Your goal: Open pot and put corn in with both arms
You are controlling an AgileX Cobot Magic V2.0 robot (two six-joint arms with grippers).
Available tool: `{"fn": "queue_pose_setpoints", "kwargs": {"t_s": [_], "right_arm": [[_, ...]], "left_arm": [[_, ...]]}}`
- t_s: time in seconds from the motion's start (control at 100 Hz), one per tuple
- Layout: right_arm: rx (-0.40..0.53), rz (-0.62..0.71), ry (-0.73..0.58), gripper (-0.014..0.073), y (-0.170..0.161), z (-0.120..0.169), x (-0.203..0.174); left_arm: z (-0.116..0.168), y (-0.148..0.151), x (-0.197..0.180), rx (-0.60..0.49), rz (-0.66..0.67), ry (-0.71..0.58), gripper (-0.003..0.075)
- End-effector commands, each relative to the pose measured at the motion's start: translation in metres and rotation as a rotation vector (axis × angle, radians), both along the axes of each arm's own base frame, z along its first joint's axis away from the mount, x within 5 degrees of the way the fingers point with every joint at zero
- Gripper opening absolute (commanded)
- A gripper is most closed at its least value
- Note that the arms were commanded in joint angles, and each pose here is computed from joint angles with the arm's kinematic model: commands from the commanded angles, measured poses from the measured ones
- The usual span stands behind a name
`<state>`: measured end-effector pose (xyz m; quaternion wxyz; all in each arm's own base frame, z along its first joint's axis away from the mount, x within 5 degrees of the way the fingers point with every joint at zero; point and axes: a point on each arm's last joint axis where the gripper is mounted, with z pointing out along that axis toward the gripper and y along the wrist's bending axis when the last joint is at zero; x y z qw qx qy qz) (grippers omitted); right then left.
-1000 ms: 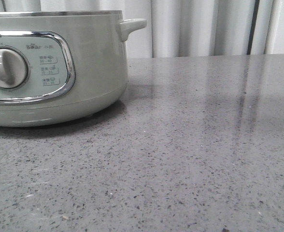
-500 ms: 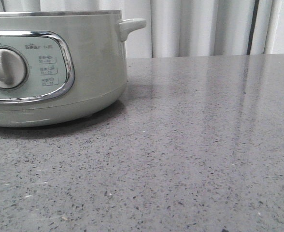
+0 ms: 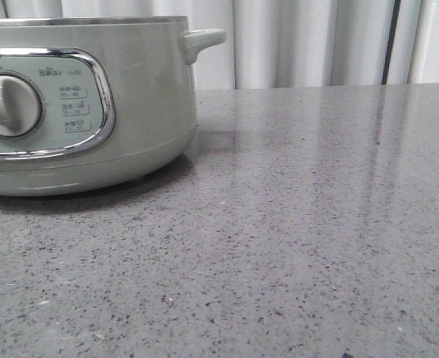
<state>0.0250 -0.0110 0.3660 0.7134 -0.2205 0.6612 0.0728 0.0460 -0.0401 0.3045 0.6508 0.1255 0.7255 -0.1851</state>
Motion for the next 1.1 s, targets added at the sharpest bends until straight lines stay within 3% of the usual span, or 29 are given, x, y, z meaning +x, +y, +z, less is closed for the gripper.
{"fn": "queue_pose_setpoints", "kwargs": {"t_s": [0.0,0.28,0.38,0.51,0.76,1.0,1.09], "right_arm": [[0.010,0.004,-0.076,-0.0064,0.000,0.012,-0.001],[0.010,0.004,-0.076,-0.0064,0.000,0.012,-0.001],[0.010,0.004,-0.076,-0.0064,0.000,0.012,-0.001],[0.010,0.004,-0.076,-0.0064,0.000,0.012,-0.001],[0.010,0.004,-0.076,-0.0064,0.000,0.012,-0.001],[0.010,0.004,-0.076,-0.0064,0.000,0.012,-0.001],[0.010,0.004,-0.076,-0.0064,0.000,0.012,-0.001]], "left_arm": [[0.014,0.001,-0.001,-0.045,0.017,-0.054,-0.0020],[-0.022,0.004,0.010,-0.025,0.040,0.037,-0.0020],[-0.036,0.018,0.018,0.056,0.189,-0.038,-0.0020],[-0.053,0.027,0.017,0.191,0.272,-0.113,-0.0020],[-0.077,0.035,0.004,0.149,0.363,-0.252,-0.0020],[-0.113,0.034,0.009,0.007,0.356,-0.017,-0.0020],[-0.119,0.034,0.008,0.034,0.347,0.047,-0.0020]]}}
